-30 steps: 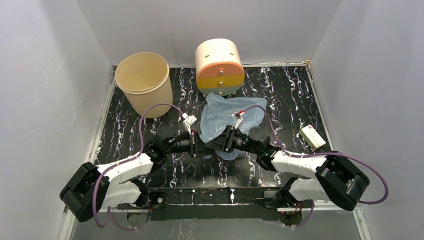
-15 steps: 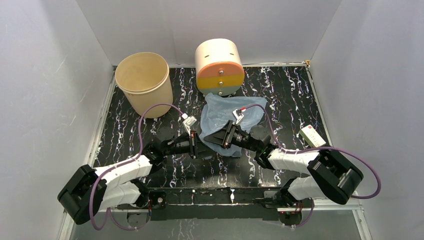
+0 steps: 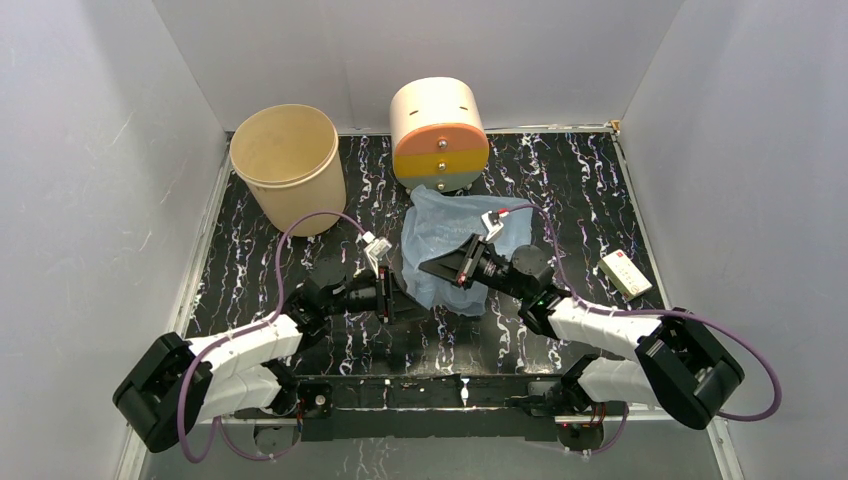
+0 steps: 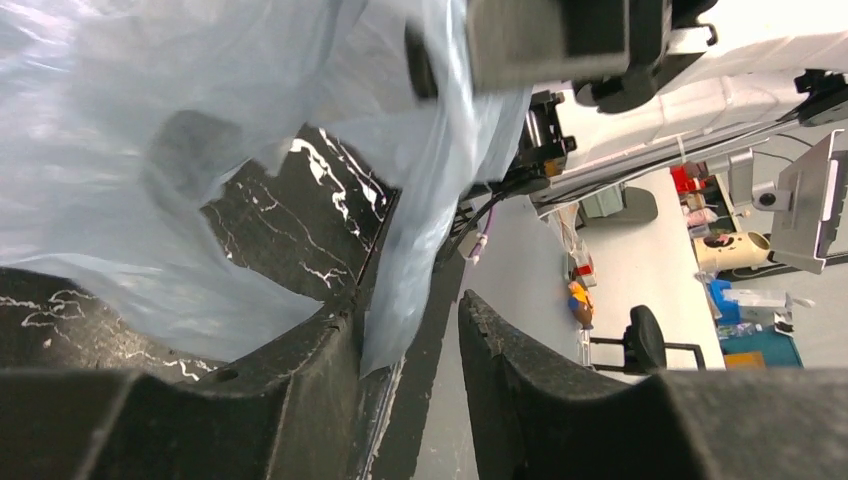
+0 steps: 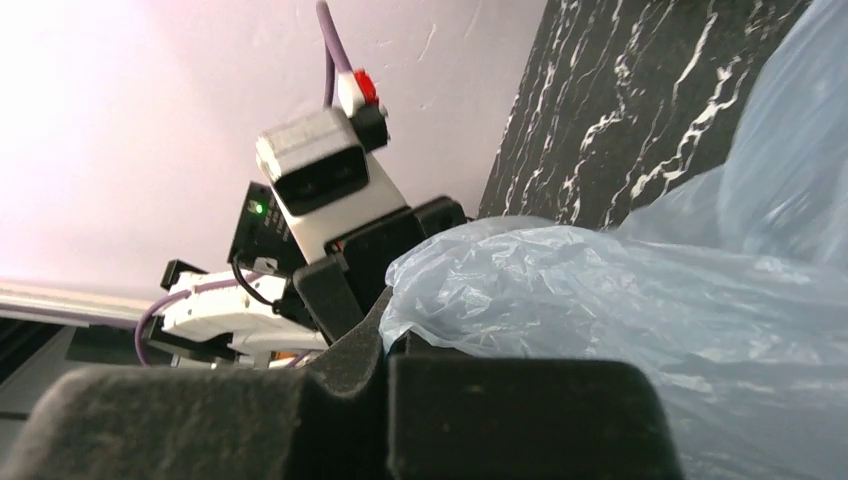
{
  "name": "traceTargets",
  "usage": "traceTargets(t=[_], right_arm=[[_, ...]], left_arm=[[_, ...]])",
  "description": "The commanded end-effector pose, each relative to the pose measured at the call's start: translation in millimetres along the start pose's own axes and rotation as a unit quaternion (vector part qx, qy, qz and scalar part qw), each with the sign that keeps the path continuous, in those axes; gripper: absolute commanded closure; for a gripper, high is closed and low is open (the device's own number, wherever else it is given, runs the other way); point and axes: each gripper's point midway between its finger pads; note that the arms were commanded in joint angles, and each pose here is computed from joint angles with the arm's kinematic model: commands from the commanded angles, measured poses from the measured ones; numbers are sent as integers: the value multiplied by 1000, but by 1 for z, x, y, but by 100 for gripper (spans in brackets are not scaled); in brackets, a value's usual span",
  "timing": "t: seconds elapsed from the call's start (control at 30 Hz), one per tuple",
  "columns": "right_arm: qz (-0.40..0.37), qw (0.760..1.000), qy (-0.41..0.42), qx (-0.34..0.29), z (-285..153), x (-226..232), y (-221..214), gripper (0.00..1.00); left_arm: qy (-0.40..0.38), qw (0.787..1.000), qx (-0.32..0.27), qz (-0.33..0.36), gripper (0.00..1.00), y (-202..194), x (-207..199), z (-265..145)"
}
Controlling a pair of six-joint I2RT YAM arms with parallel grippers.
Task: Put the trash bags into the trash bin
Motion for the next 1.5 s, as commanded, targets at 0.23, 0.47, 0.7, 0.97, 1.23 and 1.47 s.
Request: traceTargets(t=[0.23, 0.47, 0.7, 0.97, 1.23, 1.47], right_arm=[[0, 1000, -5, -20, 0, 12, 23, 99], [-12, 999, 11, 40, -4, 16, 1, 55], [-17, 997, 28, 67, -2, 22, -5, 46], [-29, 996, 18, 83, 5, 17, -5, 66], [-82, 990, -24, 112, 11, 11, -7, 51], [-94, 985, -41, 142, 17, 1, -18, 69]], left_arm=[[-9, 998, -25, 51, 79, 15, -3, 6], [-7, 998, -45, 52, 100, 24, -7, 7], [-12, 998, -32, 48, 100, 21, -7, 9], [-10, 999, -19, 40, 100, 15, -4, 10], [-6, 998, -41, 40, 100, 25, -7, 10], [-4, 998, -50, 39, 100, 30, -9, 10]])
Point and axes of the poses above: each gripper's point midway between its finger pads, its own z axis out along the fingers, its own x axis along the line the jaws close on, y = z × x, and after that the axes turned 10 degrees about -z, right-handed
